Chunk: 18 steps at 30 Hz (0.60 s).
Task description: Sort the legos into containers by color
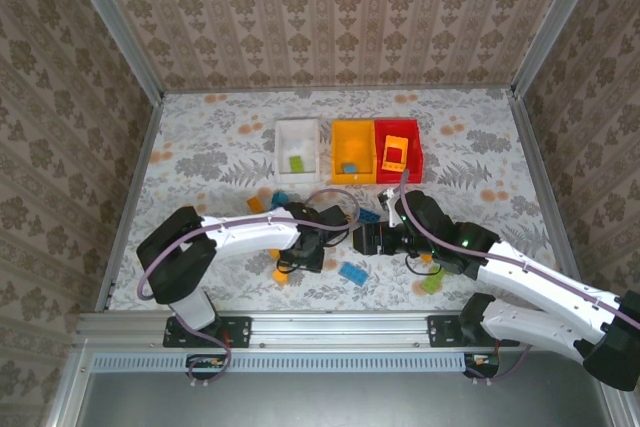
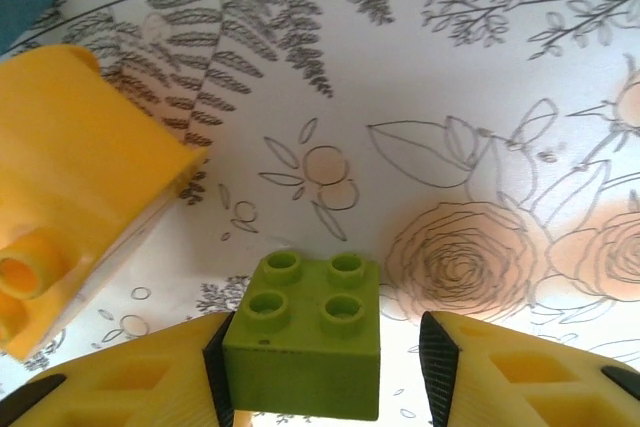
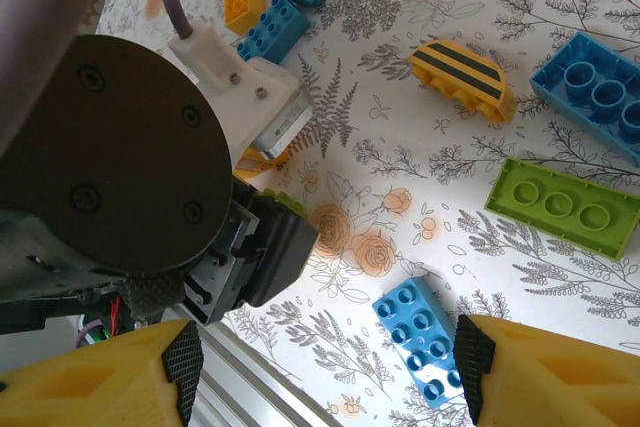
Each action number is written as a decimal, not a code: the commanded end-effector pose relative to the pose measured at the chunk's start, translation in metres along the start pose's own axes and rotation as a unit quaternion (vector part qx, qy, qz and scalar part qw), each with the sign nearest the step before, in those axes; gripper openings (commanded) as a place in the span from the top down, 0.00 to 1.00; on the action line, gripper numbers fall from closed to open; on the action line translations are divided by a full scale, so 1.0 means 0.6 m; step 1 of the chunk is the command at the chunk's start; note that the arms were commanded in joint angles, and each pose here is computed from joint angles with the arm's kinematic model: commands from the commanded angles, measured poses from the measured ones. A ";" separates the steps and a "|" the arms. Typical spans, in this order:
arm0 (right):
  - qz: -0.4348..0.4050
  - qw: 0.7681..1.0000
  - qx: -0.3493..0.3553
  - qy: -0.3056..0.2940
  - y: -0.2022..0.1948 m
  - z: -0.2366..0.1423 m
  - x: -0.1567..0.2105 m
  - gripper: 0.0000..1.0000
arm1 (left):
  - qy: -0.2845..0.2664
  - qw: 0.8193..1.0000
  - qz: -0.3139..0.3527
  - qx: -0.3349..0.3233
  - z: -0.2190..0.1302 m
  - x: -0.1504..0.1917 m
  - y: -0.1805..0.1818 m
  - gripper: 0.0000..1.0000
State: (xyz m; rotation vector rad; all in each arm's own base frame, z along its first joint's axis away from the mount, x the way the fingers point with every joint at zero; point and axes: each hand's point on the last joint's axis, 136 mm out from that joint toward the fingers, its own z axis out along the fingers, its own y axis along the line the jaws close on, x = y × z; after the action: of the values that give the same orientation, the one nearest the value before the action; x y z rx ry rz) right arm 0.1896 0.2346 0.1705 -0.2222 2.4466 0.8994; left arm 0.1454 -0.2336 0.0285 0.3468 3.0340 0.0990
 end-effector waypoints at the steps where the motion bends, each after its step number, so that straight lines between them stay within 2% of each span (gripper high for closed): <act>1: 0.007 1.000 -0.002 -0.008 -0.001 -0.003 0.001 0.30 | -0.003 1.000 0.004 -0.003 0.002 -0.007 -0.007 0.49; 8: 0.007 1.000 -0.001 -0.012 -0.002 -0.008 0.001 0.30 | -0.028 1.000 0.003 -0.007 -0.011 -0.025 -0.006 0.65; 13: -0.005 0.999 -0.020 -0.033 0.012 -0.026 -0.011 0.31 | -0.086 0.996 -0.013 0.017 -0.088 -0.069 0.006 0.68; 18: -0.019 0.993 -0.063 -0.093 0.051 -0.056 -0.056 0.29 | -0.139 0.987 -0.034 0.074 -0.164 -0.160 0.029 0.68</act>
State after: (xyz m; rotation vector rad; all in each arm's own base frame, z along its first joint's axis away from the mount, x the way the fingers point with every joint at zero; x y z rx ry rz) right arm 0.1870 0.2308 0.2011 -0.2074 2.3230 0.9794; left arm 0.2048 -0.2494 0.1038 0.2322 2.8560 -0.1210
